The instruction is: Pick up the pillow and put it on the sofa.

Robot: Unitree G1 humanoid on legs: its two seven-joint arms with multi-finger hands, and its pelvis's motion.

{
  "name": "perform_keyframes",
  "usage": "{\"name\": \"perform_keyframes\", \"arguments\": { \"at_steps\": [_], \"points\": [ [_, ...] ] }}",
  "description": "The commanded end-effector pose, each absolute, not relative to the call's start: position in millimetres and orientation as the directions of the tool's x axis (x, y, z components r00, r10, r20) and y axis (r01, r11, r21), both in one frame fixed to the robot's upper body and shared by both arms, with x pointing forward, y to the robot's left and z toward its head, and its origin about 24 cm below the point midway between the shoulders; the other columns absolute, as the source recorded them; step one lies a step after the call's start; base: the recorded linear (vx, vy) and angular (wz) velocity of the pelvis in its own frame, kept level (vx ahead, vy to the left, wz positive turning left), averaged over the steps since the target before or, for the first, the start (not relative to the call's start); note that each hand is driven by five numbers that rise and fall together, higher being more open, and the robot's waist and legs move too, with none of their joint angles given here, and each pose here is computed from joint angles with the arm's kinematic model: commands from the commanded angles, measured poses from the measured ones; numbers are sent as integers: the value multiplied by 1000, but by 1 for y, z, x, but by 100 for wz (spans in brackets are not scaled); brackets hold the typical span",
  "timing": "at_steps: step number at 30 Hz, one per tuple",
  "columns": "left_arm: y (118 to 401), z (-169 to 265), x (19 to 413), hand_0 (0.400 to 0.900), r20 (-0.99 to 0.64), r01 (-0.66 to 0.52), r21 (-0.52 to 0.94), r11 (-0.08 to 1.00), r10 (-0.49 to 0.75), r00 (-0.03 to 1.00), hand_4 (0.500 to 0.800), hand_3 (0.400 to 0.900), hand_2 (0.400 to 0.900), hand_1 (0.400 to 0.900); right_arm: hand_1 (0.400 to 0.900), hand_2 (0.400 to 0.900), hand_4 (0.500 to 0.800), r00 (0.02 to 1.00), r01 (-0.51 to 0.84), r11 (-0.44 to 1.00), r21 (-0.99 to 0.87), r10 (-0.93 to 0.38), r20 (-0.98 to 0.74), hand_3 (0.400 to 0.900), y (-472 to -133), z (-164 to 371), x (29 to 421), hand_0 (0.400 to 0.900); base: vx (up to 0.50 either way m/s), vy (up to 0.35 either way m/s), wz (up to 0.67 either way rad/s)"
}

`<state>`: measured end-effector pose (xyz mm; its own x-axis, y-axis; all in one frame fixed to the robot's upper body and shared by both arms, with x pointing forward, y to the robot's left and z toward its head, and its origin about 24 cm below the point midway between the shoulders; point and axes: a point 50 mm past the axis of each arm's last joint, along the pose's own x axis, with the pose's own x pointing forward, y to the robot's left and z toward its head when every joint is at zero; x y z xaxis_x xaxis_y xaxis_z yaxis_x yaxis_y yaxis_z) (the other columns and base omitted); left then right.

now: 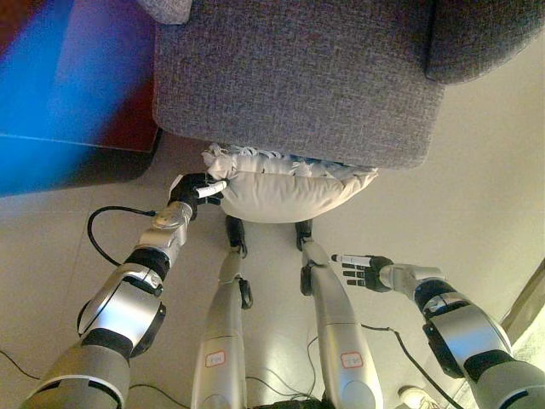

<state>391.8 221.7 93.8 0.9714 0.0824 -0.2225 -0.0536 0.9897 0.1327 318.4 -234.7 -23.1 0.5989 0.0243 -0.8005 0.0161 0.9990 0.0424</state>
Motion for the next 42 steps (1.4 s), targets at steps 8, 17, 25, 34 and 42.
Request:
{"name": "perform_keyframes", "arguments": {
  "at_steps": [8,17,25,34,42],
  "points": [
    [199,135,406,400,-78,40,131,991,-29,997,500,400,400,400,900,900,800,534,45,999,-21,-42,-844,900,-259,-35,299,900,-2,0,0],
    [198,116,398,400,-137,101,212,972,-72,988,500,400,400,400,900,900,800,516,20,999,-28,-34,-856,900,-267,-40,289,900,-5,47,-5],
    [203,98,388,400,-209,149,251,957,-97,973,500,400,400,400,900,900,800,439,45,999,-18,-36,-898,900,-273,-62,262,900,56,40,3],
    [208,78,375,400,-277,251,309,917,-165,946,500,400,400,400,900,900,800,317,96,995,-15,-45,-947,900,-283,-96,208,900,112,20,-3],
    [228,79,369,400,-326,285,347,893,-170,930,500,400,400,400,900,900,800,177,124,992,-13,-35,-984,900,-296,-124,139,900,164,-24,-5]
  ]
}}
